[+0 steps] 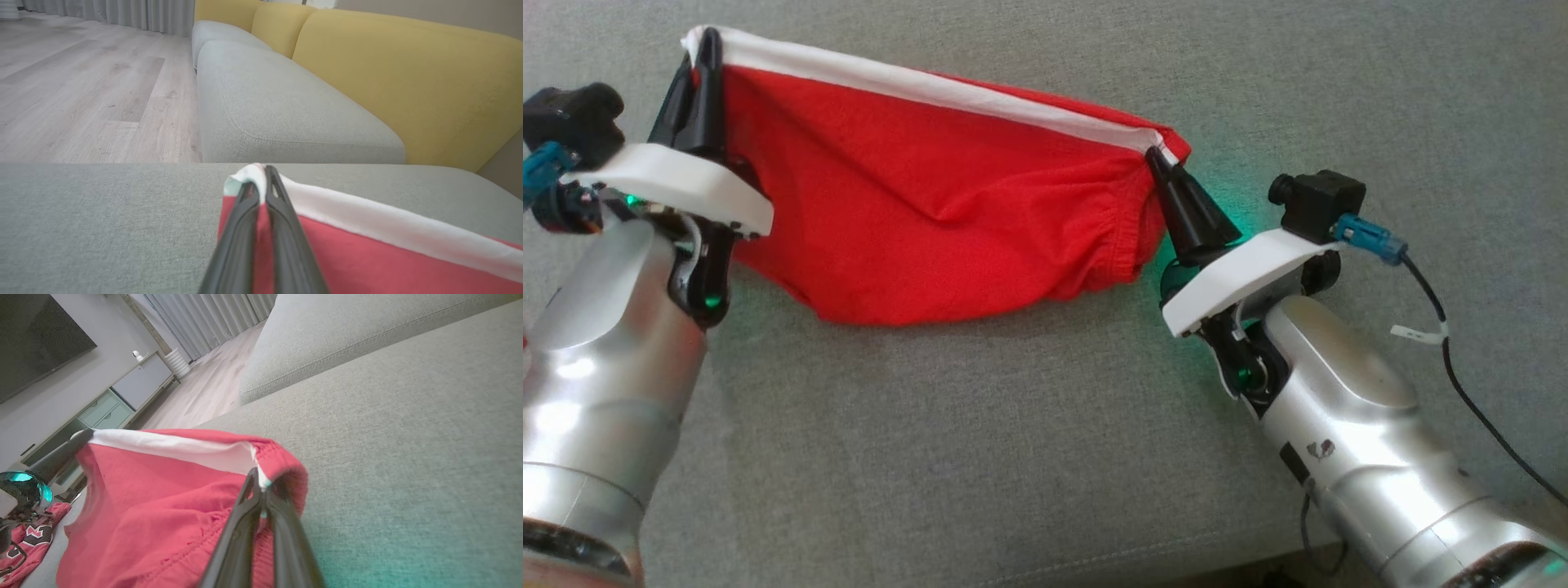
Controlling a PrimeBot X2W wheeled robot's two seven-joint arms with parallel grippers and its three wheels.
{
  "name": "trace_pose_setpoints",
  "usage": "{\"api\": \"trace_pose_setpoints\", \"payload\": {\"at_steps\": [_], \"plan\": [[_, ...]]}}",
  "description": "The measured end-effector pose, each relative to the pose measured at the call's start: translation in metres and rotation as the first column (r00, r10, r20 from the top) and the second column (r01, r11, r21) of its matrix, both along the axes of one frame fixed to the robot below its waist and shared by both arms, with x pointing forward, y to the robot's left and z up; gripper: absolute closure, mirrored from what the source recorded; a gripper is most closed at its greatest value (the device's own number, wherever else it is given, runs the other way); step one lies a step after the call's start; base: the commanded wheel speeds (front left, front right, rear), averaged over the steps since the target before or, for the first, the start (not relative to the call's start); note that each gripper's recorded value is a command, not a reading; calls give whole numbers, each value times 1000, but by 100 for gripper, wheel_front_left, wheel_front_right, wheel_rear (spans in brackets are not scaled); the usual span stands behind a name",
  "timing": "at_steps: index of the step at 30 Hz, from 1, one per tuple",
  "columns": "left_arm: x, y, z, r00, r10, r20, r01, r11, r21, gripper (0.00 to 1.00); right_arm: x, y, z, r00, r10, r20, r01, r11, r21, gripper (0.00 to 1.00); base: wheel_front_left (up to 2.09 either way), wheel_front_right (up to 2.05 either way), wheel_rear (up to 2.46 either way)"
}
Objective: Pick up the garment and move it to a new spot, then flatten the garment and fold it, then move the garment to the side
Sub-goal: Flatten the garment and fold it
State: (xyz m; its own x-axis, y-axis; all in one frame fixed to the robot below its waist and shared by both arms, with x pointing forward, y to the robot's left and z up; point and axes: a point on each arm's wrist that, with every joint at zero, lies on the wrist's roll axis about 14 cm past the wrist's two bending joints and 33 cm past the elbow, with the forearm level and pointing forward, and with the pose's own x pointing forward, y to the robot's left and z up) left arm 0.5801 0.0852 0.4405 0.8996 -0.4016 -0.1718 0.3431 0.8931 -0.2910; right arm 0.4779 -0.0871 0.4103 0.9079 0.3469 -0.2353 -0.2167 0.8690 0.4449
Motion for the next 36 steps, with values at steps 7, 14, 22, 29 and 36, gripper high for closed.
{"api": "trace_pose_setpoints", "payload": {"at_steps": [7,14,22,29,36], "plan": [[-4,2,-16,999,8,-51,-8,1000,3,0,9,-4,2,1000,-12,17,13,1000,-10,0,0,0,0],[-1,13,-1,998,54,-28,-55,998,-34,0,9,-9,9,999,-15,50,18,999,-49,0,0,0,0],[-45,36,-32,978,164,-126,-175,981,-83,0,-24,-21,-8,999,-50,13,51,995,-87,0,0,0,0],[-64,35,-40,973,189,-136,-199,978,-65,0,-31,-46,0,992,-109,61,116,983,-140,0,0,0,0],[-73,26,-57,969,174,-173,-179,984,-18,0,-42,-67,-3,984,-161,71,172,969,-179,0,0,0,0]]}}
